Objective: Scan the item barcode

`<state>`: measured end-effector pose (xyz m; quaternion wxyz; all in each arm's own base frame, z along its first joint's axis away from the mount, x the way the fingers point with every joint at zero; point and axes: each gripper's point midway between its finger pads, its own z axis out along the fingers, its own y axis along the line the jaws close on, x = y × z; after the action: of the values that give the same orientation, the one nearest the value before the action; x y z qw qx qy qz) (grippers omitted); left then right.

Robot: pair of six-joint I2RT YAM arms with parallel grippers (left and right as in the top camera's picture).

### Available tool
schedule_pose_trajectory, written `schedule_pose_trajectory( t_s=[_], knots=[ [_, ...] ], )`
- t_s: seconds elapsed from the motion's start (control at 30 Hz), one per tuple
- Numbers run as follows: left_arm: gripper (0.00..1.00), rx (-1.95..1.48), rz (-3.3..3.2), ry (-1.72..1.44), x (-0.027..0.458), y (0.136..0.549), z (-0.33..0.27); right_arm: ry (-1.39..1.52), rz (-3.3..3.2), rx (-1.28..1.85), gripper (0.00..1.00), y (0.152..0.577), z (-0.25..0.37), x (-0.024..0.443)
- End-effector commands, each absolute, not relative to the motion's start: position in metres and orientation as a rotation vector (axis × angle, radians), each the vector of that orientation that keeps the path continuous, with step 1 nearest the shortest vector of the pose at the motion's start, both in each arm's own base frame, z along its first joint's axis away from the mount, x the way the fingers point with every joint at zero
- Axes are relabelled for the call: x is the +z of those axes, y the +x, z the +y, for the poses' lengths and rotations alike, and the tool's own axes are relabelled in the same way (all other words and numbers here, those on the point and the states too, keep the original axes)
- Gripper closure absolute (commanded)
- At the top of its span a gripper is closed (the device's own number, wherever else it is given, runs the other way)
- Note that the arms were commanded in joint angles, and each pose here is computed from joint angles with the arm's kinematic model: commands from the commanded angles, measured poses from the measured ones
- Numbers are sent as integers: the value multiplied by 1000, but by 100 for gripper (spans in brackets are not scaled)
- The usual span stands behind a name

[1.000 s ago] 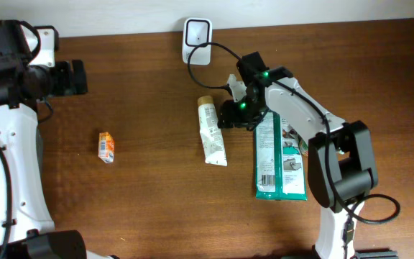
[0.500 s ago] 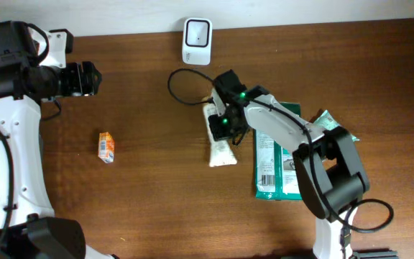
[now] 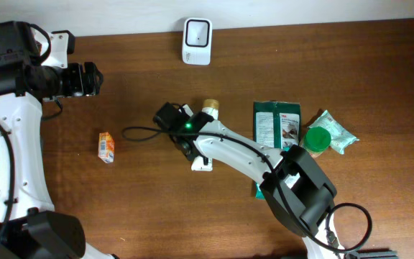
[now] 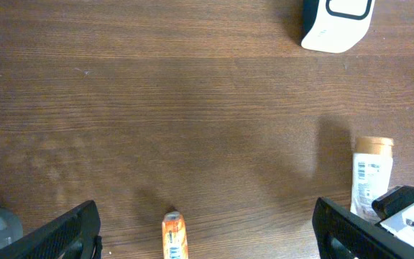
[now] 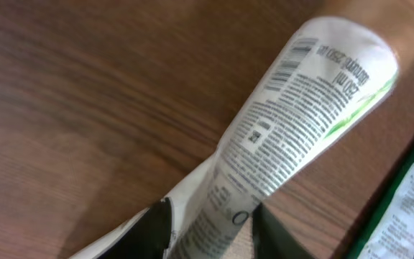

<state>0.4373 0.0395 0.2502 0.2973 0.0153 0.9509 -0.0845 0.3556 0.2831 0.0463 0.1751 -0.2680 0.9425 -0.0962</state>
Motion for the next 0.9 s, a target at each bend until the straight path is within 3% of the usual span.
schedule_pose_trajectory(
  t_s=[0.0,0.1,0.17,0.27,0.3,0.37,0.6,0.63,0.67,0.73,0.77,0.87],
  knots=[
    [8,-240,2531,28,248,439,41,-864,2649,-148,59,353,310,51],
    [7,-240,2531,28,248,438,41,-870,2662,-67,46,350,319,49],
    [7,-241,2534,27,248,438,41,-826,2691,-15,43,352,318,51],
    [6,-241,2534,28,248,438,41,-624,2700,55,37,365,307,108],
    [5,-241,2534,28,248,438,41,-423,2770,85,28,364,295,122],
    [1,-241,2535,27,248,438,41,-298,2936,300,21,351,292,107],
    [1,54,2559,-58,245,437,81,-33,3116,554,20,335,281,28],
    [1,63,2561,-61,245,437,82,-7,3119,564,22,332,280,19],
    [1,64,2560,-64,245,437,83,0,3117,566,32,331,278,11],
    [1,56,2556,-136,245,436,90,-8,3108,553,79,332,276,9],
    [1,55,2552,-169,245,435,96,-30,3094,560,94,335,275,12],
    [1,59,2551,-234,244,431,110,-313,2988,617,96,341,272,46]
  ],
)
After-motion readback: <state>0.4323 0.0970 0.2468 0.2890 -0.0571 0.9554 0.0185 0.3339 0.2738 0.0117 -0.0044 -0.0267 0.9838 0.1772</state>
